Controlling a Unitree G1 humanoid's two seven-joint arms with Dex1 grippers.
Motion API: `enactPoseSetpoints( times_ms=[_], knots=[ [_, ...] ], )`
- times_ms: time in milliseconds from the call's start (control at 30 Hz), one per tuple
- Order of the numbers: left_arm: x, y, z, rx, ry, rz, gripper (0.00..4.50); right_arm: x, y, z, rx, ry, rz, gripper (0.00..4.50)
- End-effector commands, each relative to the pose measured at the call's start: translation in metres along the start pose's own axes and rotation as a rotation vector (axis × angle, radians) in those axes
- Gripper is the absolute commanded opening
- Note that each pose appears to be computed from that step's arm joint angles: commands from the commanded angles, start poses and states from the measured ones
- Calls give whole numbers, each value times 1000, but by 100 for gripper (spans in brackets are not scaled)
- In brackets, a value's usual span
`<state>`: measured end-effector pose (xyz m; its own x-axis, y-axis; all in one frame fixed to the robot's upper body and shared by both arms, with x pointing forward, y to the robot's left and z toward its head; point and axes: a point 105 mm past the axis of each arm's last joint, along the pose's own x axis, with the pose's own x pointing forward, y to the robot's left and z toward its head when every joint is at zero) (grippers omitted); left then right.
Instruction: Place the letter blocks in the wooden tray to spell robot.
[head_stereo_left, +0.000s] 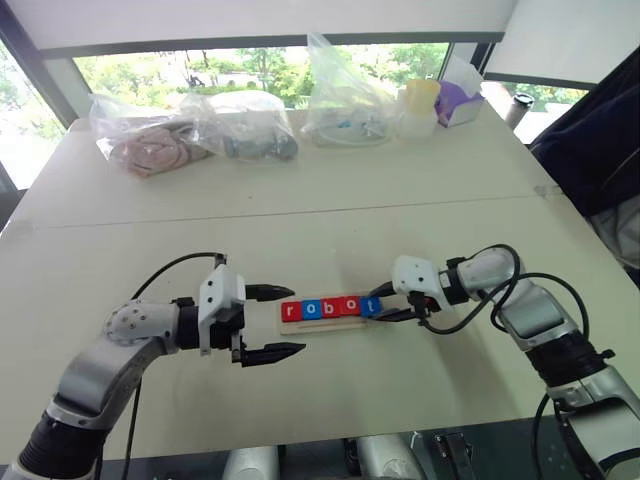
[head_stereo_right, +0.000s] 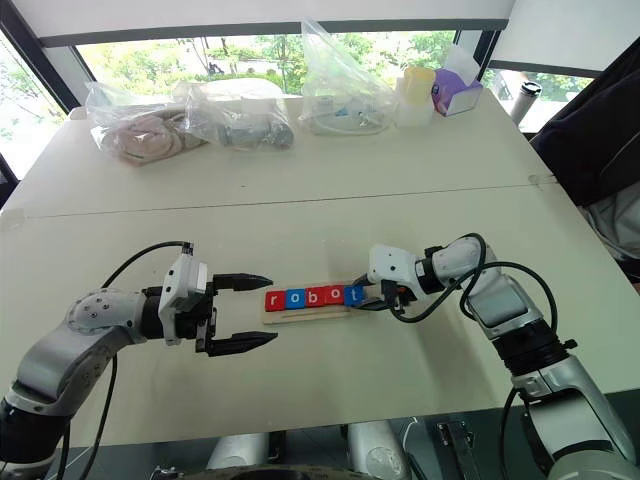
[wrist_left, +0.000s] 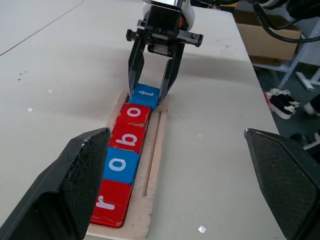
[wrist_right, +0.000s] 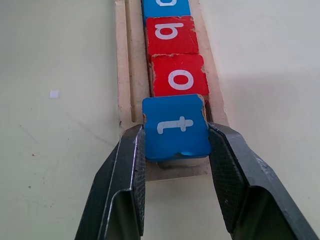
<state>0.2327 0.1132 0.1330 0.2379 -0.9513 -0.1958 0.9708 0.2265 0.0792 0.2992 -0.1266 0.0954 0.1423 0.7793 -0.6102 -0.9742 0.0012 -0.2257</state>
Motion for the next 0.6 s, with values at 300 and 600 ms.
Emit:
enactPoseSetpoints(
  times_ms=[300,600],
  knots=[
    [0,-2,10,48,-27,3,450,-1,-9,7,-47,-7,-22,301],
    [1,-2,11,48,-29,-2,450,-16,-15,22,-34,-47,-80,448]
  ],
)
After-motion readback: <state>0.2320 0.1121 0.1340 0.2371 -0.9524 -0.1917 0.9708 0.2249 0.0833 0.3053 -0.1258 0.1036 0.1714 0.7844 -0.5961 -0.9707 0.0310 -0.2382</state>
